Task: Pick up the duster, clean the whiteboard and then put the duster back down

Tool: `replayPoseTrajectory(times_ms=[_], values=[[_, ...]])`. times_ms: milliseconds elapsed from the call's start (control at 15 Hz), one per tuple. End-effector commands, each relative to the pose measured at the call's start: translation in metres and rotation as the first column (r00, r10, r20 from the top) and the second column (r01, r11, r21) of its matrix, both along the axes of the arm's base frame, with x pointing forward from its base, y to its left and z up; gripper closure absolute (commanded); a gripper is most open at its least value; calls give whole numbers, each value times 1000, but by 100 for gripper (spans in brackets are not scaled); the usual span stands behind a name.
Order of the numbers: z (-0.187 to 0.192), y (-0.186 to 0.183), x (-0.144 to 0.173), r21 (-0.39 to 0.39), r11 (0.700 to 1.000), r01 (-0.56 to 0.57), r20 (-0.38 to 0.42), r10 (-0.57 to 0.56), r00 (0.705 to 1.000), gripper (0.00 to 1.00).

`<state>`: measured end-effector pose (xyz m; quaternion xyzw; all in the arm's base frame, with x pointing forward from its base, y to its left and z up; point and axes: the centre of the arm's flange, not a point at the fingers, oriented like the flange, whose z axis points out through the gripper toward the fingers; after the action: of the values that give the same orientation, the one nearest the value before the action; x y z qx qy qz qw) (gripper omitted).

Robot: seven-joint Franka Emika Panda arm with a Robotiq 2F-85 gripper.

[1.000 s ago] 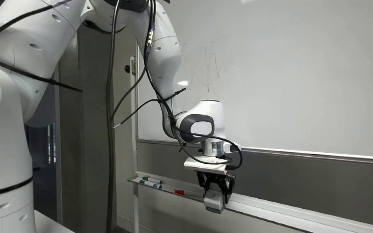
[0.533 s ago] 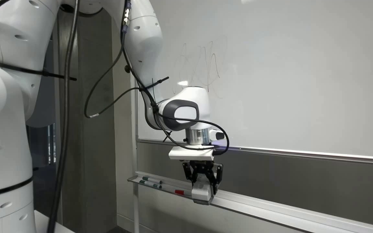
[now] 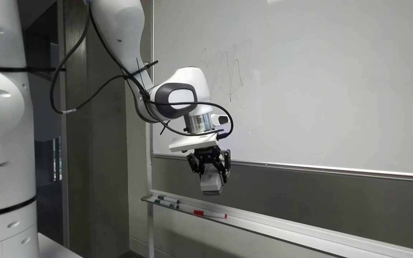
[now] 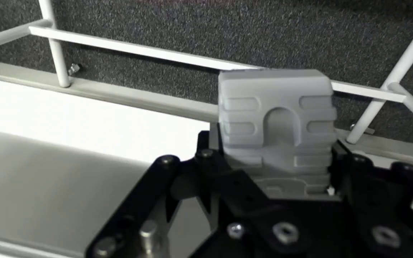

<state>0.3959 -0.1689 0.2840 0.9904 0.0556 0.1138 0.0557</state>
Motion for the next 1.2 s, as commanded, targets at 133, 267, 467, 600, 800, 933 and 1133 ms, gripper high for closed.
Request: replayPoseTrajectory(times_ms=[133, 267, 467, 600, 800, 933, 1133], values=[[52, 21, -16, -107, 994, -27, 289, 57, 956, 62], [64, 28, -19, -145, 989, -21, 393, 78, 916, 62], [83, 34, -14, -187, 982, -5, 542, 108, 834, 62], [96, 41, -14, -188, 982, 20, 638, 107, 763, 62], [115, 48, -11, -158, 987, 39, 707, 85, 702, 62], [132, 50, -16, -135, 989, 55, 740, 64, 669, 62], [153, 52, -20, -125, 991, 53, 774, 64, 629, 62]])
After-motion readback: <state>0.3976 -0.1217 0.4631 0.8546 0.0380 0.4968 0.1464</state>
